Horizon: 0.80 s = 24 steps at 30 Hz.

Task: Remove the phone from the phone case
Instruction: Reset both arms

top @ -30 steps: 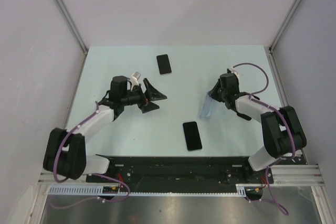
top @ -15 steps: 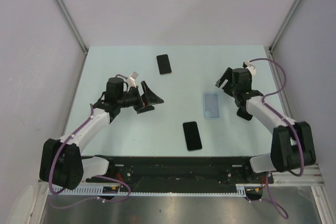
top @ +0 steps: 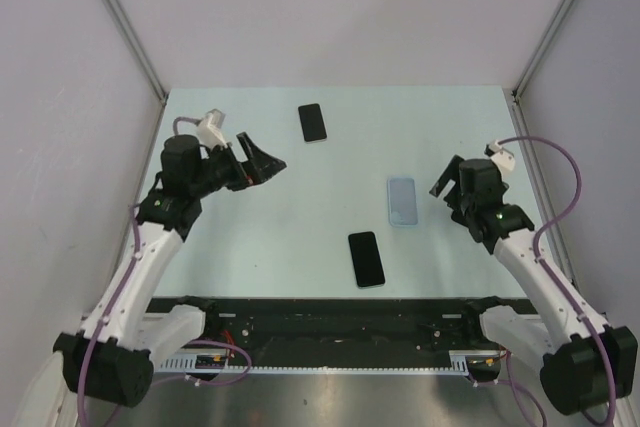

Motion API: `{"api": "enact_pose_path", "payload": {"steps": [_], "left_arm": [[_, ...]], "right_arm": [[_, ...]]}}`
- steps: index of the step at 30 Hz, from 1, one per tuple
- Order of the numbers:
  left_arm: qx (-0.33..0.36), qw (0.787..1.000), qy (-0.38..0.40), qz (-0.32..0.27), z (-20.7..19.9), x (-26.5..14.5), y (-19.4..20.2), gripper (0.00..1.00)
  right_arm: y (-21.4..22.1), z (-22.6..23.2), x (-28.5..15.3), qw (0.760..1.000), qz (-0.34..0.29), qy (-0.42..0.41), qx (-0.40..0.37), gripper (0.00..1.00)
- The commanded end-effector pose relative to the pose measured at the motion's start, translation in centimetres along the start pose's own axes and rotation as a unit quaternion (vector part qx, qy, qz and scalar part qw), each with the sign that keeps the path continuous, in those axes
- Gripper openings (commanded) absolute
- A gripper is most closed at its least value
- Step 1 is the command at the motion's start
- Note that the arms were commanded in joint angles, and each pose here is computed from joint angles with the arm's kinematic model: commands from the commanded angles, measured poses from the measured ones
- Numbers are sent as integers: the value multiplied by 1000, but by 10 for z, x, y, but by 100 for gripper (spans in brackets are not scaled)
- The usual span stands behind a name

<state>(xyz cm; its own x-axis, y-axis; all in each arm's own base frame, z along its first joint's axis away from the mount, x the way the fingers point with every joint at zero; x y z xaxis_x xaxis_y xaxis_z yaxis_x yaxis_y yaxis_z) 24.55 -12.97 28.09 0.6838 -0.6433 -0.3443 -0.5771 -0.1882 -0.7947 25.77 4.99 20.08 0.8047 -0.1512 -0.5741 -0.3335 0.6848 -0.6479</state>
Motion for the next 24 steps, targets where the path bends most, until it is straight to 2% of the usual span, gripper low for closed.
{"api": "enact_pose_path", "payload": {"steps": [1, 6, 15, 24], "left_arm": [[61, 989, -111, -76, 11, -33, -17, 100], [85, 983, -131, -94, 11, -47, -16, 100], [75, 980, -145, -114, 18, -50, -4, 100], [103, 980, -116, -122, 10, -53, -5, 100]], "right_arm": [[24, -32, -18, 999, 21, 30, 6, 89], [36, -53, -27, 999, 15, 36, 9, 89], [30, -59, -38, 999, -3, 34, 7, 89], [30, -58, -37, 999, -5, 33, 12, 89]]}}
Point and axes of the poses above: each gripper's point midway between its finger pads, its own x axis out along the fingers, its own z axis along the line the jaws close on, y = z × x, the point moved 6 cm from there along -x, back along the fingers, and after that the axes turned 15 degrees about x, right-handed, at the moved point
